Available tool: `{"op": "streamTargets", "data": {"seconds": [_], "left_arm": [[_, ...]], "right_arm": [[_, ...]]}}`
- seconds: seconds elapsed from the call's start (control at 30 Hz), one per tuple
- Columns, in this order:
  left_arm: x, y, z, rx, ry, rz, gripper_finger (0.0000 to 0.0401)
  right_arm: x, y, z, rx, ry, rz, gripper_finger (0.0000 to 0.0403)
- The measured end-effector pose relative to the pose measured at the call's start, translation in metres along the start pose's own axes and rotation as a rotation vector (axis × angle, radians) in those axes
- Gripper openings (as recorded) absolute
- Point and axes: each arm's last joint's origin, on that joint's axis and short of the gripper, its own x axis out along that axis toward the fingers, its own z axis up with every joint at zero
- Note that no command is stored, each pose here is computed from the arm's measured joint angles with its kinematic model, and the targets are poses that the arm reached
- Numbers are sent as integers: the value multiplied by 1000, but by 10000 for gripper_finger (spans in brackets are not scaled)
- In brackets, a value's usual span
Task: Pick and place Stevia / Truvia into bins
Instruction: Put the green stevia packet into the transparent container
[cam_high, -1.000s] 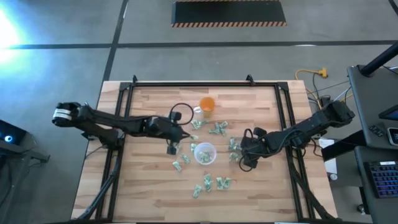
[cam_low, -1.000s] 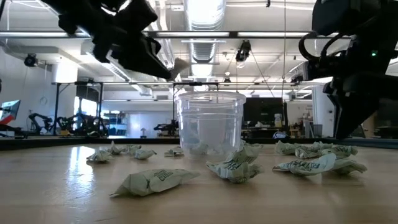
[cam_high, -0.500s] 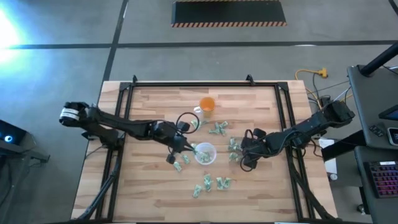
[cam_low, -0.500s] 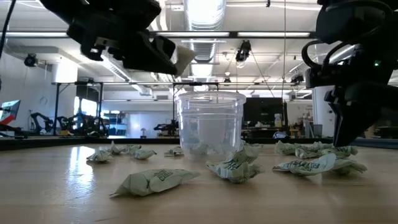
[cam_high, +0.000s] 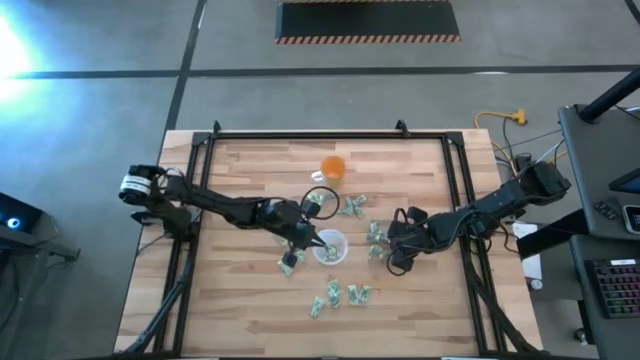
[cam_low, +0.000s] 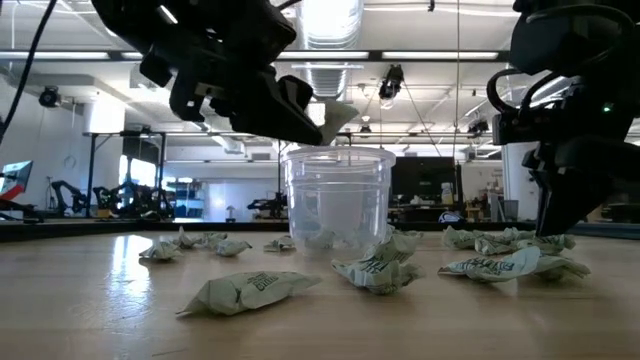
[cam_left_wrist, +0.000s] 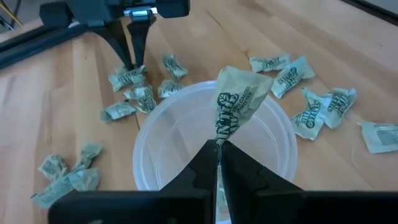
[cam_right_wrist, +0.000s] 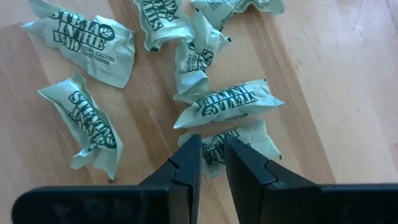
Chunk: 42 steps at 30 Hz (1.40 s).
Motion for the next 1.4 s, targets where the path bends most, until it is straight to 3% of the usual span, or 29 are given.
{"op": "streamTargets", "data": {"seconds": [0.33, 0.5, 0.63, 1.0, 1.4], "left_arm": [[-3, 1, 2, -1, -5, 16, 109], [-5, 1, 3, -2, -8, 22, 141], [-10, 2, 5, -4, 0, 52, 148], [-36, 1, 14, -6, 24, 92, 148], [-46, 0, 5, -12, 110, 175, 148]], "right_arm": [[4, -1, -3, 6, -16, 12, 61], [4, -1, -3, 7, -14, 15, 45], [4, -1, -3, 1, -10, 16, 15], [-2, -2, -2, -22, -14, 40, 9], [-37, -3, 7, -29, -206, 141, 9]]}}
